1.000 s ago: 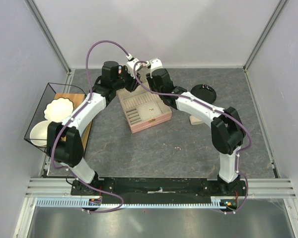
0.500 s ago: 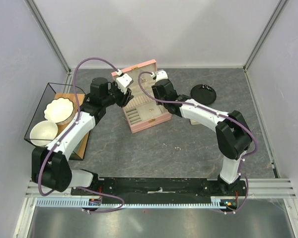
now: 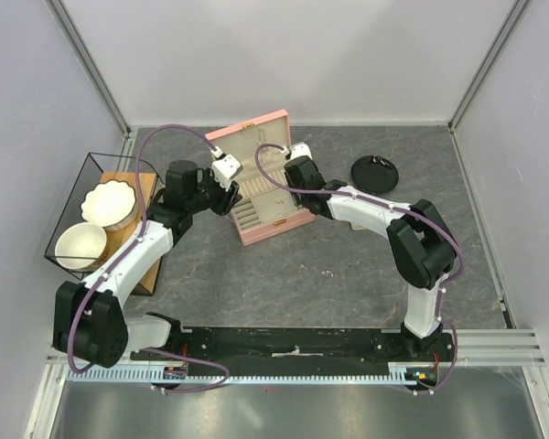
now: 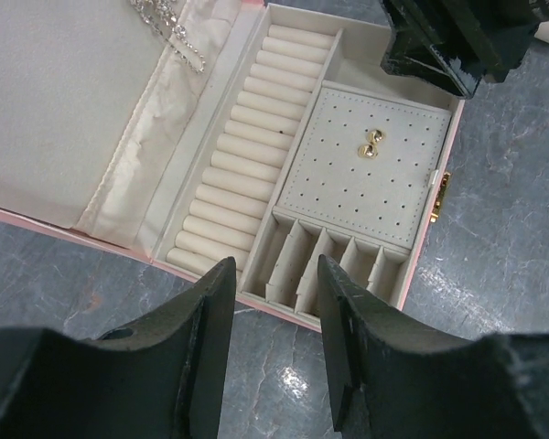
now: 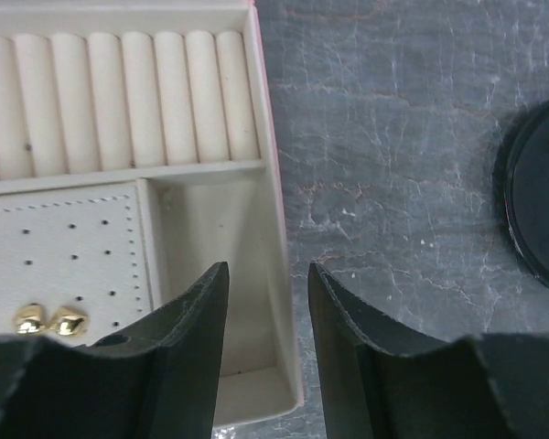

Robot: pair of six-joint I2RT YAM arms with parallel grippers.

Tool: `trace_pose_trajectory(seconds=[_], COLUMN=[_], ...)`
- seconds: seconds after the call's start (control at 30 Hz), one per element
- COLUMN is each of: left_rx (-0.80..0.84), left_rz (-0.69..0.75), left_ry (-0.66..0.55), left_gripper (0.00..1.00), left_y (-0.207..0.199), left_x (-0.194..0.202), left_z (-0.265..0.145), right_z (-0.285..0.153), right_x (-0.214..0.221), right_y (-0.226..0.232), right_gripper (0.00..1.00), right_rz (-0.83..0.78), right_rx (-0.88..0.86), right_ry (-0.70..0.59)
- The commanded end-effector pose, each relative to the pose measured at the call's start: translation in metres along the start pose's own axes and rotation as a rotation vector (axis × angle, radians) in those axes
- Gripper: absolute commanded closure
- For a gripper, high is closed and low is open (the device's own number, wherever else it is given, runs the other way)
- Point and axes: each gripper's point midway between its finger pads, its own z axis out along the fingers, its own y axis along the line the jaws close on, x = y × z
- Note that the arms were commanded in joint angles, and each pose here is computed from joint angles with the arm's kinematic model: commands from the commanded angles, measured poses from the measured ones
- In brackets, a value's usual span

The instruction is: Organize the mixed jewelry

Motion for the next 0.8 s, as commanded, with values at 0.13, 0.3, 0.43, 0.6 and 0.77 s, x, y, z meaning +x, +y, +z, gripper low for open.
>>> trace_pose_trajectory(seconds=[0.13,0.3,0.43,0.6,0.77], left_rx=[-0.033,-0.045,-0.057,-0.044,-0.011], left_rz=[0.018,0.019,0.020,0.010,0.029], left_ry=[-0.052,-0.057,-0.069,-0.094,-0.121], left_gripper=[0.51,0.51,0.51,0.51,0.51], left_y=[0.006,0.010,0.016,0.017,0.021], left_x=[-0.014,-0.014,-0.020,-0.032,-0.048], left_z=[-0.007,-0.007,-0.008,-0.007,0.003], right_z=[0.015,0.016,0.008,-0.004,-0.012], right_x=[0.024,0.037,0.046,0.057,0.061], right_y=[-0.018,-0.021,-0.025,-0.027,-0.029], right_gripper=[0.55,0.90,0.99,1.00,1.00], right_rz=[0.012,0.023,0.044,0.075,0.086], right_rx=[0.067,0.073,0.079,0.061,0.061], right_ry=[0.052,0.078,0.087,0.097,0.096])
